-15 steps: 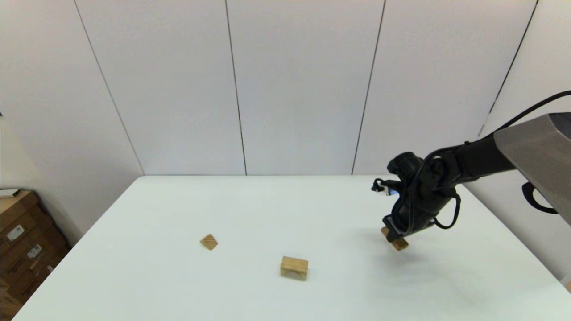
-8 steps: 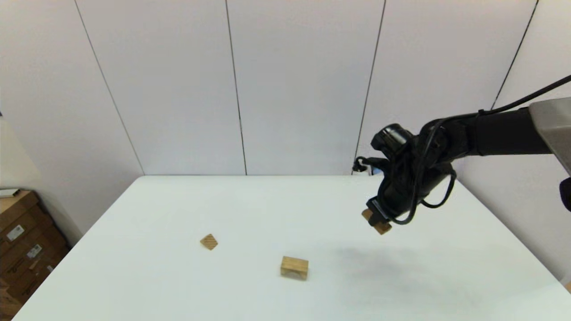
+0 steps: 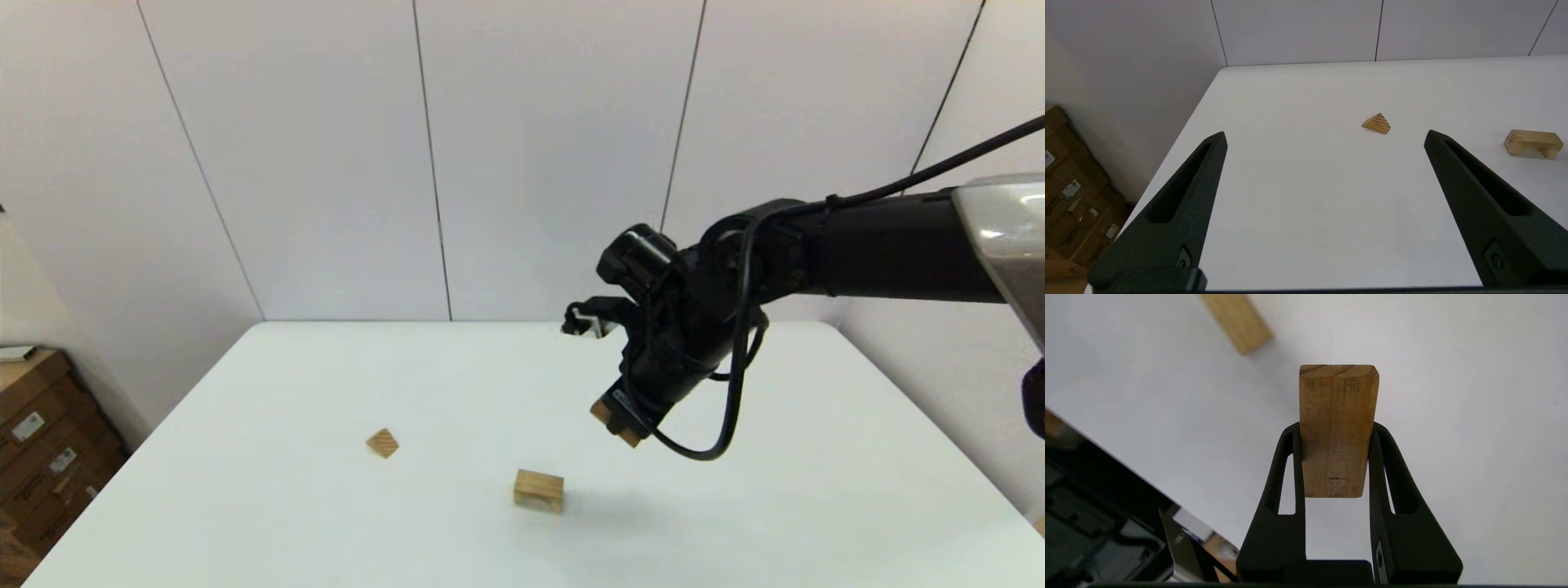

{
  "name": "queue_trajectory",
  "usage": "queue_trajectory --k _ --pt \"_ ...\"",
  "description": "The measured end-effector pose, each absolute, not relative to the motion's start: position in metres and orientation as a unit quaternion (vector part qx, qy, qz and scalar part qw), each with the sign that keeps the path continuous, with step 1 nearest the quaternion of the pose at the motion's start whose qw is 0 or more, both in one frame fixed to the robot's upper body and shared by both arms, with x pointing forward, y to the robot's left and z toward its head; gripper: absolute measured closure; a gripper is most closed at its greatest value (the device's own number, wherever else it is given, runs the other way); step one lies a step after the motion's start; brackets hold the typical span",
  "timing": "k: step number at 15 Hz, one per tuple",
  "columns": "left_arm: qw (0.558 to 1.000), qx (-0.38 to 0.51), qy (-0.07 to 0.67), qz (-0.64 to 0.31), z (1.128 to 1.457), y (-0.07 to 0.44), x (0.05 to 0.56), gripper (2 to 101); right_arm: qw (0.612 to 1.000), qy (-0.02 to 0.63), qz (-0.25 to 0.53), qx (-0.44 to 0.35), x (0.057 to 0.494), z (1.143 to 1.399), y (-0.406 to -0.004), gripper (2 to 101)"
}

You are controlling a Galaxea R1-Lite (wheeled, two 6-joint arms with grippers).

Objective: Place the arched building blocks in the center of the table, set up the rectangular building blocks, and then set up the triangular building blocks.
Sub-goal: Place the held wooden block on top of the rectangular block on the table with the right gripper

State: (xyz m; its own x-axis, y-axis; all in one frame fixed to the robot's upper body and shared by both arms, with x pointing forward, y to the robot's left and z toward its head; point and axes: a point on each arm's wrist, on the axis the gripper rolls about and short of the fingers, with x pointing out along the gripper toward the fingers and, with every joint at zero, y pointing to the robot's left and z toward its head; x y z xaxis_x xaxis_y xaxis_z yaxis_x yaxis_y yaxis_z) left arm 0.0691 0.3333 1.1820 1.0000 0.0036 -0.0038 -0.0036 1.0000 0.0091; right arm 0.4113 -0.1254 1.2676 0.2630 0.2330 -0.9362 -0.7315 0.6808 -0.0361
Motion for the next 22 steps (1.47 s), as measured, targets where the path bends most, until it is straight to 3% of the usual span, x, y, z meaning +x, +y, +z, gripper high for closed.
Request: queue_trajectory --k 13,22 --pt "1.000 0.004 0.002 0.002 1.182 0.333 0.069 5.4 0.620 0.532 0.453 -0.357 0.399 1.240 -0.076 78.1" --pt "1.000 0.005 0.002 0.002 1.182 0.333 0.069 5.4 0.602 0.518 0.484 -0.368 0.397 1.224 -0.059 78.1"
